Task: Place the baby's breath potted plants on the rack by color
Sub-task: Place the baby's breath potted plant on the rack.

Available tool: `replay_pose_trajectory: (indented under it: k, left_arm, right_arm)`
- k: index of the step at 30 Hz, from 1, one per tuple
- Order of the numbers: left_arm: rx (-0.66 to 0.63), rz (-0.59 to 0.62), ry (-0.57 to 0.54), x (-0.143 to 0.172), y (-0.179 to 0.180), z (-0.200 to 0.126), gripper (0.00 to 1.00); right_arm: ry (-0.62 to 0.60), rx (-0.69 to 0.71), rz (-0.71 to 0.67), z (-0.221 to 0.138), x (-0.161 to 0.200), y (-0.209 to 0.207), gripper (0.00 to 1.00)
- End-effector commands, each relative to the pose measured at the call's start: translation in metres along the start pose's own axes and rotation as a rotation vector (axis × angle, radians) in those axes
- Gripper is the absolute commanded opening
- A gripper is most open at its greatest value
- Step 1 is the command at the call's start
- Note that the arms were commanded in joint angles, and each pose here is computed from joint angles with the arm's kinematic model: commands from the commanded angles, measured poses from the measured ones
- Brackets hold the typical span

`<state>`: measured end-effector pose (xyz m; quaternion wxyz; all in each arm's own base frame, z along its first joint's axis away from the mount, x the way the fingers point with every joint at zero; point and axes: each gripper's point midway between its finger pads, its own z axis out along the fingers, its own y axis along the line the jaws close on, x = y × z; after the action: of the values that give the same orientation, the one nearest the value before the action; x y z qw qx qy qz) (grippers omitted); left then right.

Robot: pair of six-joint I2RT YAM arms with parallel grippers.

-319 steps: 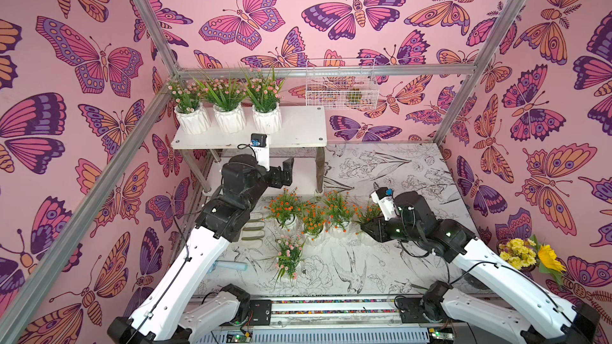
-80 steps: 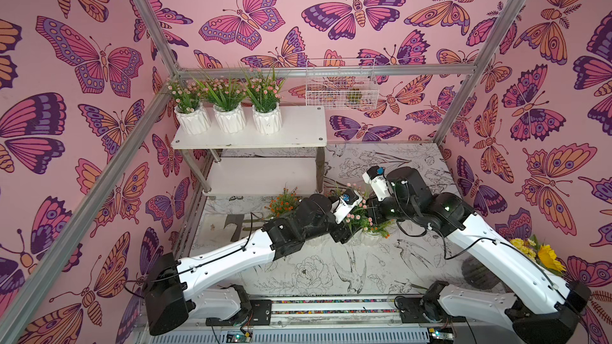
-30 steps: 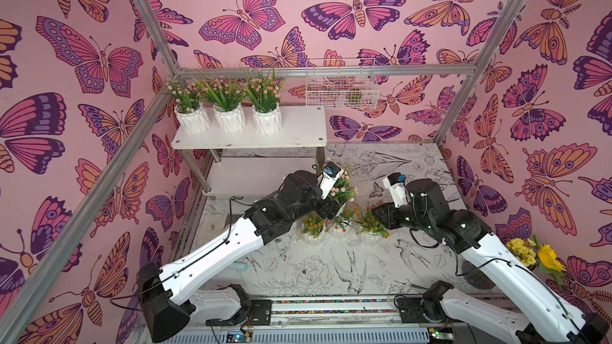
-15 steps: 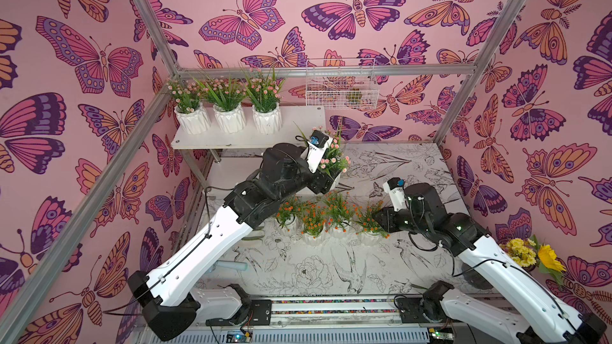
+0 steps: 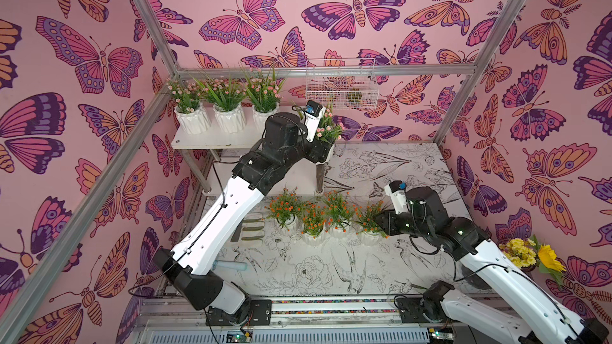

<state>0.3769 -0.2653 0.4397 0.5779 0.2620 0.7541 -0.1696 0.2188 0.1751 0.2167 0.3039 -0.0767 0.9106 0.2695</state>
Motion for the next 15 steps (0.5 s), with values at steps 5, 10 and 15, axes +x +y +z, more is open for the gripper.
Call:
replay_pose_trajectory:
  k: [5, 10, 15]
  left_arm:
    - [-0.074, -0.012, -0.105, -0.046, 0.03, 0.007, 0.6]
    - [-0.125, -0.047, -0.1, -0.049, 0.054, 0.024, 0.6]
    - [-0.175, -0.057, -0.095, -0.049, 0.068, 0.038, 0.6]
  right_arm:
    - [-0.014, -0.002, 0.017, -0.007, 0.001, -0.002, 0.24]
    - [-0.015, 0.004, 0.018, -0.009, 0.005, -0.004, 0.24]
    - [-0.019, 0.012, 0.017, -0.011, 0.007, -0.006, 0.24]
